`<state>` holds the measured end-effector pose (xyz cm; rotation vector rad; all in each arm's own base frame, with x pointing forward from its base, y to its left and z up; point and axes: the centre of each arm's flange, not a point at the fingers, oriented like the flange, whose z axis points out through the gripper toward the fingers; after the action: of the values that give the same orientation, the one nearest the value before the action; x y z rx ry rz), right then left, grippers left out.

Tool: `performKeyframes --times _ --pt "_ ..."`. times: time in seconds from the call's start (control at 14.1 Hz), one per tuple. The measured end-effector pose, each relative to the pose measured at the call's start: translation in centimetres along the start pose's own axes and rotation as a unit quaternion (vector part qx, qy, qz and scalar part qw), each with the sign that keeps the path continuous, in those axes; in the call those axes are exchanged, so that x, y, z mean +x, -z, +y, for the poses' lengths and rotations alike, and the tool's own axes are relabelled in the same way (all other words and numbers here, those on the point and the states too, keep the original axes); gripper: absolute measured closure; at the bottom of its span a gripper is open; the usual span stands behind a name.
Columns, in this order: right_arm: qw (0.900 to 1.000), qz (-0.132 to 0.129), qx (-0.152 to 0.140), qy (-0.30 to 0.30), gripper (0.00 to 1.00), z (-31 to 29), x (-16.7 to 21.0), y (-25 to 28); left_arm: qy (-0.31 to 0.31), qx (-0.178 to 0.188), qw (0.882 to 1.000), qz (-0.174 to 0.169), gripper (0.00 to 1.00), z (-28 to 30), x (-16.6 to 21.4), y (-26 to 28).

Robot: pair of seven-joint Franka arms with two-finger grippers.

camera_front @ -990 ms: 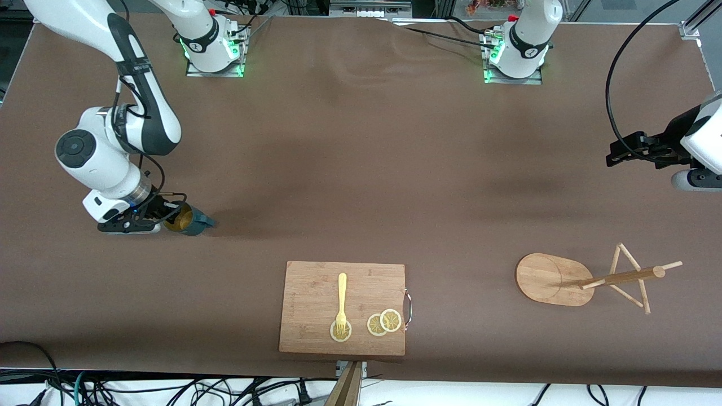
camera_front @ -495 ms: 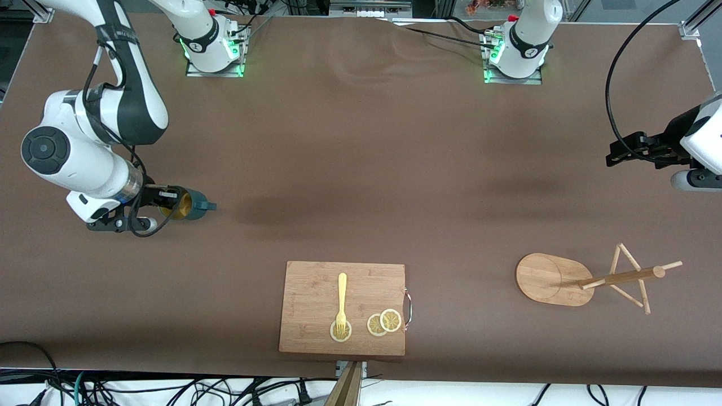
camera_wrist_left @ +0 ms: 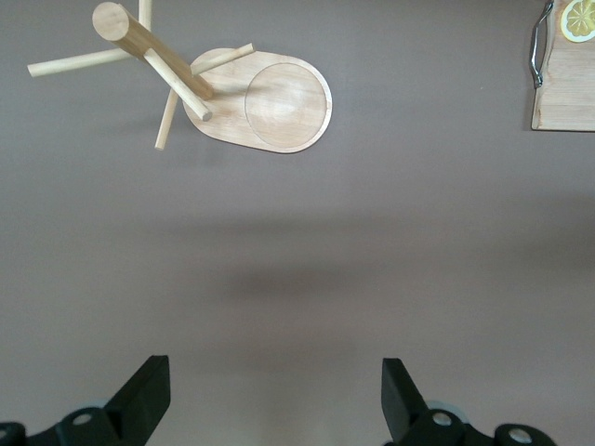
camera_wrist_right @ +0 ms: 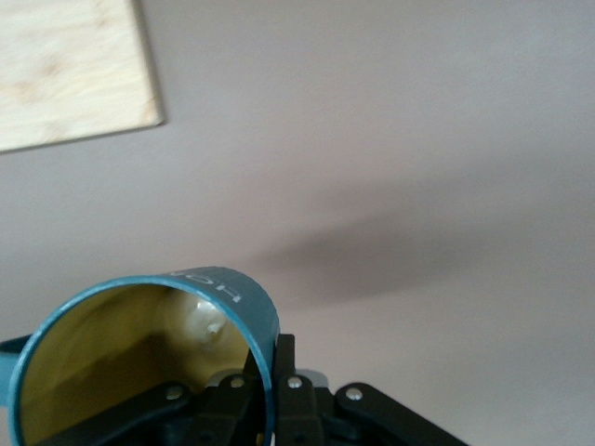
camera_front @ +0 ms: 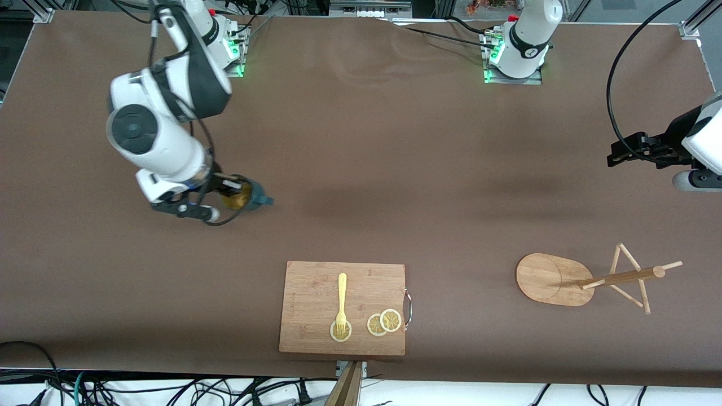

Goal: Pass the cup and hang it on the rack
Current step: 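Carry the teal mug with the right gripper toward the table middle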

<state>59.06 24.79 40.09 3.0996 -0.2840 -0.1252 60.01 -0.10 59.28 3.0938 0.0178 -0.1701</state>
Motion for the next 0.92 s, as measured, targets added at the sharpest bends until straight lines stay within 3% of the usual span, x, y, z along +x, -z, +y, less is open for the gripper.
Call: performKeyframes --times 0.42,0.64,0.92 --pt "0.998 0.022 0.022 0.052 0.95 -15.1 -4.7 -3.1 0.001 0.000 1.000 0.000 0.00 -0.1 0.0 0.0" --pt "0.991 0.071 0.030 0.111 0.95 -20.8 -7.3 -6.2 0.001 0.000 1.000 0.000 0.00 -0.1 0.0 0.0" --pt "0.970 0.139 0.041 0.197 0.95 -26.8 -11.4 -13.9 0.001 0.000 1.000 0.000 0.00 -0.2 0.0 0.0"
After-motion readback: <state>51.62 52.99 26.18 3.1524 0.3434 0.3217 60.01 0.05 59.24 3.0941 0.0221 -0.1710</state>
